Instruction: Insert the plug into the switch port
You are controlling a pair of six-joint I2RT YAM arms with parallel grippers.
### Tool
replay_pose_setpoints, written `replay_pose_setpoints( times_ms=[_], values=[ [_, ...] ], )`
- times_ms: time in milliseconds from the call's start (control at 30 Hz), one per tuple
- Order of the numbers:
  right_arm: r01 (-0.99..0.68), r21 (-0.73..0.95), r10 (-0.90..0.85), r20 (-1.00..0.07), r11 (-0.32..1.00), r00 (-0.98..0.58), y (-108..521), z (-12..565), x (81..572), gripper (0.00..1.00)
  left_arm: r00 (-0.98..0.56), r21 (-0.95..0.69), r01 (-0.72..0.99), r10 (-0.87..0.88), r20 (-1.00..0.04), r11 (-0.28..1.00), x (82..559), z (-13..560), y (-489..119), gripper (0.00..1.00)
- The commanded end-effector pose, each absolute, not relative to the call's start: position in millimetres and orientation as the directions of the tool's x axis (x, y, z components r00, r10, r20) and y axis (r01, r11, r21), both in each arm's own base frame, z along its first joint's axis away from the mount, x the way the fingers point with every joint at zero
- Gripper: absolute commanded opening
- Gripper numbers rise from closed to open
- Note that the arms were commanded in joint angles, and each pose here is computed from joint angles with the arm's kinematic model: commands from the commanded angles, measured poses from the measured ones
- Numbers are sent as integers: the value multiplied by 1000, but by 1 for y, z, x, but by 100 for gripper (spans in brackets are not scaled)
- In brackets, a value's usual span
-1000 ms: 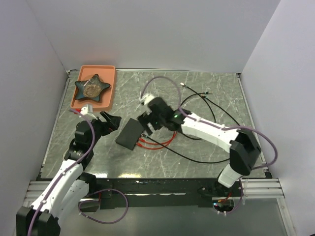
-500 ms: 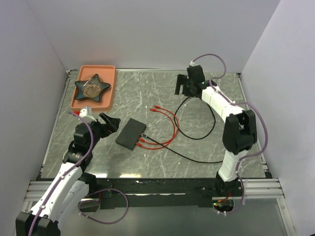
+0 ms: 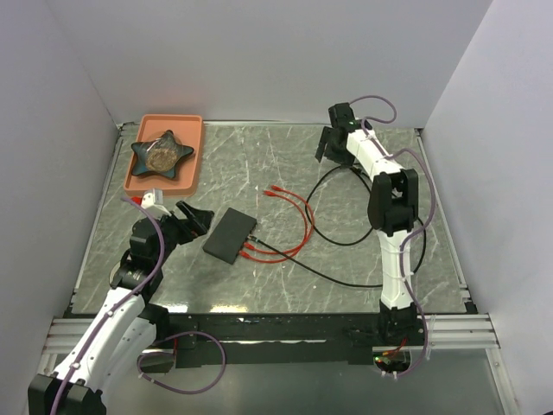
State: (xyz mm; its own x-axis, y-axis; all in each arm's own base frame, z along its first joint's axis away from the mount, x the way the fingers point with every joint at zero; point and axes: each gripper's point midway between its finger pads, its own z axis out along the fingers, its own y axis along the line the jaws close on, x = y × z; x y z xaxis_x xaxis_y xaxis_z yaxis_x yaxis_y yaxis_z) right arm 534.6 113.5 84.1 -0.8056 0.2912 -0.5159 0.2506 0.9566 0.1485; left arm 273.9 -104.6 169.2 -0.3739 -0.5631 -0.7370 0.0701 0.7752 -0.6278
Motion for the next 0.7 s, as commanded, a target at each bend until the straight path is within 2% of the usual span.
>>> replay_pose_setpoints(
  times_ms=[0, 100, 167, 367, 667],
  values=[
    [321, 78, 315, -504, 944, -804, 92, 91, 533, 76, -365, -621, 147, -541, -758, 770, 274, 180, -113, 96],
    [320, 36, 293, -508, 947, -810, 85, 85, 533, 64, -363, -625, 168, -542, -758, 762, 273, 183, -115, 95],
    [311, 29, 283, -499, 950, -819, 86, 78, 534, 60, -358, -627, 185, -542, -760, 757, 271, 186, -117, 95],
    [302, 10, 272, -459, 953, -845, 88, 52, 537, 62, -360, -626, 197, -538, -762, 755, 269, 187, -118, 95],
    [299, 72, 299, -441, 952, -846, 99, 37, 541, 62, -363, -622, 201, -532, -765, 757, 268, 187, -118, 95]
  ],
)
